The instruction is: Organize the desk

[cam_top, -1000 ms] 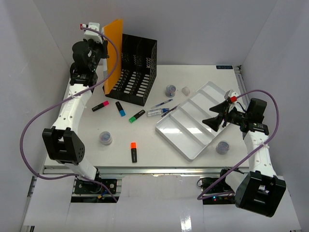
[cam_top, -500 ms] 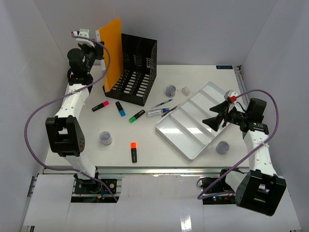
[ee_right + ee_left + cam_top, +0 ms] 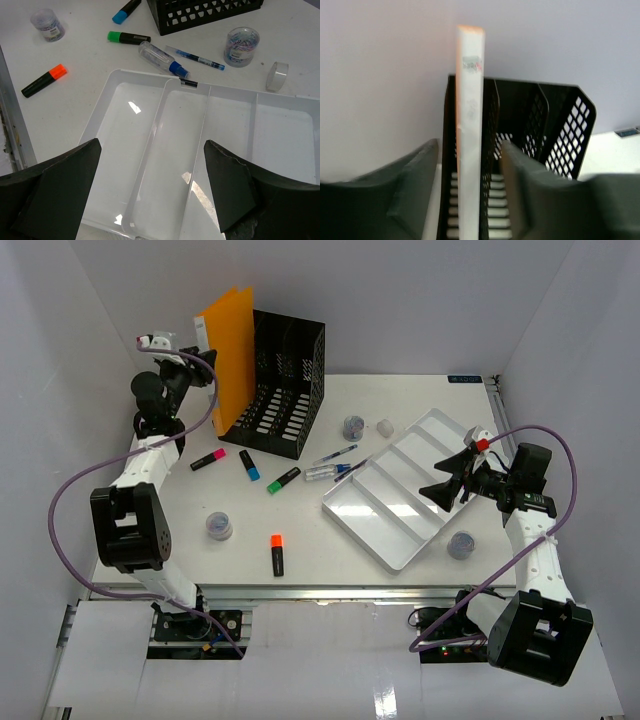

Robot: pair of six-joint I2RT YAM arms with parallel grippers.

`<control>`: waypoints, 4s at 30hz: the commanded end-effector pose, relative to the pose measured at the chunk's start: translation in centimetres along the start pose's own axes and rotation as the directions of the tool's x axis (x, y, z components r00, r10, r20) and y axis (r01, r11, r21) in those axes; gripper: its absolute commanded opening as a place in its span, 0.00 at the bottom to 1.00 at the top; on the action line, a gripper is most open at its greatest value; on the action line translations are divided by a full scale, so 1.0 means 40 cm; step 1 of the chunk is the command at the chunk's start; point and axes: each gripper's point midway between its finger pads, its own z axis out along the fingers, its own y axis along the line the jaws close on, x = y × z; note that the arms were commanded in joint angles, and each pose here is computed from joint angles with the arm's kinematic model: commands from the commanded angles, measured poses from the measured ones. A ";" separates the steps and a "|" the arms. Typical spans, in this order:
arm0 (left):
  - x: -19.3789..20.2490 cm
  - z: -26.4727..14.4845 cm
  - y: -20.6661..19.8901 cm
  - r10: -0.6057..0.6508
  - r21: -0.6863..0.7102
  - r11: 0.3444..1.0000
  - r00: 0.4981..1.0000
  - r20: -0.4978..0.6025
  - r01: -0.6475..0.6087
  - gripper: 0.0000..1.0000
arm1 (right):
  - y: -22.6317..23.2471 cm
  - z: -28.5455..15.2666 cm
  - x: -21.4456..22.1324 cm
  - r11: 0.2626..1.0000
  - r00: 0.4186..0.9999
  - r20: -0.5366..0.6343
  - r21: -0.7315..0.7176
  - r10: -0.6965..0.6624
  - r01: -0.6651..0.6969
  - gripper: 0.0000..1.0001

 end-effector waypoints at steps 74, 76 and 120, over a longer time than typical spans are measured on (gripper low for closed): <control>0.087 0.024 0.001 0.027 0.216 0.976 0.999 0.029 -0.033 0.00 | -0.001 0.006 0.009 1.000 1.000 -0.007 -0.018 0.002 -0.002 0.90; 0.097 0.023 0.003 0.041 0.216 0.975 0.999 0.031 -0.047 0.00 | -0.001 0.007 0.011 1.000 1.000 -0.009 -0.019 0.007 -0.007 0.90; 0.127 -0.038 -0.011 0.003 0.174 0.985 0.997 -0.071 0.010 0.61 | 0.005 0.008 0.012 0.999 1.000 -0.006 -0.036 0.019 -0.019 0.90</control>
